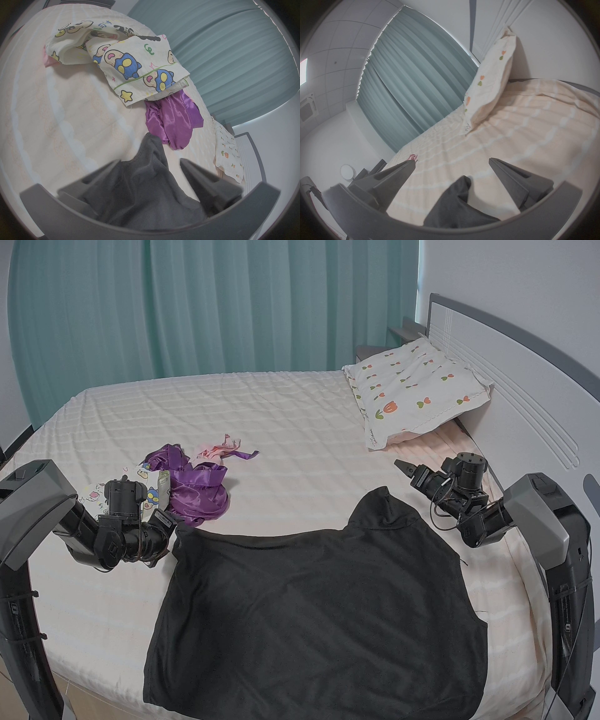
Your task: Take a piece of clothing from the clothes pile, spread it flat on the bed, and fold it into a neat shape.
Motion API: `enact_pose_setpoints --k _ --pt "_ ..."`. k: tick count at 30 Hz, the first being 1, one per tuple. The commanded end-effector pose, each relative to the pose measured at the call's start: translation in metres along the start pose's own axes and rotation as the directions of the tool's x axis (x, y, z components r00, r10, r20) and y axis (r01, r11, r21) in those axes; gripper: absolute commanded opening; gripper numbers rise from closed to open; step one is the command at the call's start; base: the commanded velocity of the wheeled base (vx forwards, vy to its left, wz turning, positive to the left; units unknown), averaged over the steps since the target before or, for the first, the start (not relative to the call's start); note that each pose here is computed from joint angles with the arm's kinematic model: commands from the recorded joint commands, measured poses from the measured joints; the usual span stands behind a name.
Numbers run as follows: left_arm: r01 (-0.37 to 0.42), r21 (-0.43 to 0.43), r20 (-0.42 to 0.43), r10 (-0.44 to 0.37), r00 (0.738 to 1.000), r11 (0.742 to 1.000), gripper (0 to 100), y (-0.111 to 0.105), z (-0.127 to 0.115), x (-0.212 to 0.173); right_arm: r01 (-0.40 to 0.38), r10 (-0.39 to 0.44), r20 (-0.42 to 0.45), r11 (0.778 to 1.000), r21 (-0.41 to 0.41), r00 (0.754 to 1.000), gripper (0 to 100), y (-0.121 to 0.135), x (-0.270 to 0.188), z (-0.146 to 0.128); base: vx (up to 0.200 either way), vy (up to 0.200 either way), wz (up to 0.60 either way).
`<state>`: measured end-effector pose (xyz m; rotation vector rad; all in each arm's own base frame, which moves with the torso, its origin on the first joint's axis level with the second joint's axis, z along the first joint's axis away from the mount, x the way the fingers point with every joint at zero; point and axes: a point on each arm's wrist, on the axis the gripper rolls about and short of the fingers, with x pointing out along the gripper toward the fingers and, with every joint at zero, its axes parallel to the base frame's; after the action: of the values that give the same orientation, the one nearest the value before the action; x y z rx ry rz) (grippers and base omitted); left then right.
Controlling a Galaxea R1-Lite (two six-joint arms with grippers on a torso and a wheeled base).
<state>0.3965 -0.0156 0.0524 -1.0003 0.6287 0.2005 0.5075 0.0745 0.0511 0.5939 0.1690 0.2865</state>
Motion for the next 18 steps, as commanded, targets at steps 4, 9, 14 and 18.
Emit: enact_pose_setpoints --k 4,9,14,18 --pt "-0.006 -0.005 0.004 0.006 1.000 1.000 100 0.002 0.002 -0.003 0.054 -0.054 -0.039 0.998 0.012 0.998 100 0.000 -0.030 0.012 0.000 0.000 0.00" --pt "0.009 -0.014 0.031 -0.009 0.999 1.000 100 -0.001 0.014 -0.019 0.099 -0.097 -0.073 0.995 0.024 0.993 100 0.003 -0.067 0.020 0.000 0.000 0.00" --pt "0.035 -0.016 0.051 -0.034 0.998 0.999 100 -0.007 0.020 -0.034 0.099 -0.096 -0.077 0.994 0.036 0.992 100 0.016 -0.106 0.022 0.000 0.000 0.00" --pt "0.051 -0.017 0.064 -0.050 0.997 0.999 100 -0.010 0.023 -0.041 0.096 -0.092 -0.094 0.995 0.037 0.991 100 0.029 -0.149 0.018 0.000 0.000 0.00"
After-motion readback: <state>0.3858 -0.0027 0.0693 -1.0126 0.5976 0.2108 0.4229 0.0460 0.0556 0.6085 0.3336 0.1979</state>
